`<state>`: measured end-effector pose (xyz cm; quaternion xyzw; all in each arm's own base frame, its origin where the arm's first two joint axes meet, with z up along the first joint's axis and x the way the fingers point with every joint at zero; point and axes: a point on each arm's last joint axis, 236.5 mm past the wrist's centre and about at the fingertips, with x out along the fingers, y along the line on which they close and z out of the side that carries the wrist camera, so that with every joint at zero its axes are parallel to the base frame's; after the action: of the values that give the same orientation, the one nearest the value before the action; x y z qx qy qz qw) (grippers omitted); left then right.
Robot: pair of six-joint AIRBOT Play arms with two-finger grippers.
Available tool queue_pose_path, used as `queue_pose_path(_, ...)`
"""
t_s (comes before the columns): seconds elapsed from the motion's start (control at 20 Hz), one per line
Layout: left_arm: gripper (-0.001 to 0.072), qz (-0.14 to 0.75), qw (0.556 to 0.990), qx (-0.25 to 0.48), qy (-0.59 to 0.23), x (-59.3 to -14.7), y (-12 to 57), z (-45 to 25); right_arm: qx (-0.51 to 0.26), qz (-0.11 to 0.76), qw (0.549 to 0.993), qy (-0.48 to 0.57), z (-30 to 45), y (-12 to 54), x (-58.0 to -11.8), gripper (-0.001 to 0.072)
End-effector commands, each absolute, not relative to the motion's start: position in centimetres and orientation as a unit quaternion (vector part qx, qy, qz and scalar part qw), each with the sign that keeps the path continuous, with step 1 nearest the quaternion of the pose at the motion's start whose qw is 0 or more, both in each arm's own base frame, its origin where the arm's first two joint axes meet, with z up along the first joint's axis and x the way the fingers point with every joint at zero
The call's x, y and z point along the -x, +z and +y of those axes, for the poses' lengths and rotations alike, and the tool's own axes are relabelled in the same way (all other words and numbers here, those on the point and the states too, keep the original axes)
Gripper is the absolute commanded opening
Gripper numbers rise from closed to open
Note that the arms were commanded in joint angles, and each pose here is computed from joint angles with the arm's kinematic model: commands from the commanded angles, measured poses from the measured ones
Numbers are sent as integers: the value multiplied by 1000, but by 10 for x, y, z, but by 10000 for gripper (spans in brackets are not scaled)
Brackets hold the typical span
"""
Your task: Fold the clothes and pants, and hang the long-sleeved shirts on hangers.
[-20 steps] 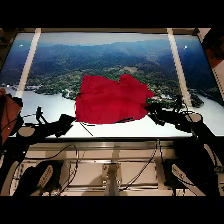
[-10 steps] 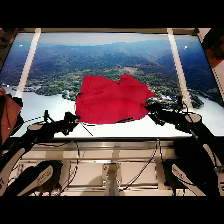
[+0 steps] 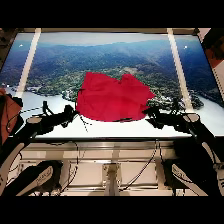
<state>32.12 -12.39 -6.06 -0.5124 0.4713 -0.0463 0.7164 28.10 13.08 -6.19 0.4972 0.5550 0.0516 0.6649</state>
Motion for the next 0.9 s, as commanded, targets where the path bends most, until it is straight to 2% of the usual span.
queue_pose_path(0.0,19,455,734,496,-89,-328,-32,-140,-510,593,622,41,139,-76,-267,542)
queue_pose_path(0.1,19,452,737,494,-95,-327,-28,-141,-510,615,600,41,143,-85,-257,546)
queue_pose_path(0.15,19,450,738,494,-95,-328,-26,-141,-507,616,602,38,142,-90,-259,546)
queue_pose_path(0.4,19,449,738,494,-96,-328,-26,-141,-500,563,658,-12,113,-107,-290,540)
queue_pose_path(0.5,19,449,739,493,-96,-328,-26,-141,-497,541,678,-32,100,-110,-302,393)
queue_pose_path(0.55,19,450,739,492,-96,-328,-27,-141,-496,532,685,-38,96,-110,-306,176)
queue_pose_path(0.6,19,450,739,492,-96,-328,-26,-141,-495,528,689,-36,95,-107,-310,6)
queue_pose_path(0.75,17,433,752,489,-87,-338,-22,-134,-483,501,718,27,105,-63,-337,4)
queue_pose_path(0.85,16,391,786,471,-91,-364,4,-124,-463,445,764,60,100,-7,-376,3)
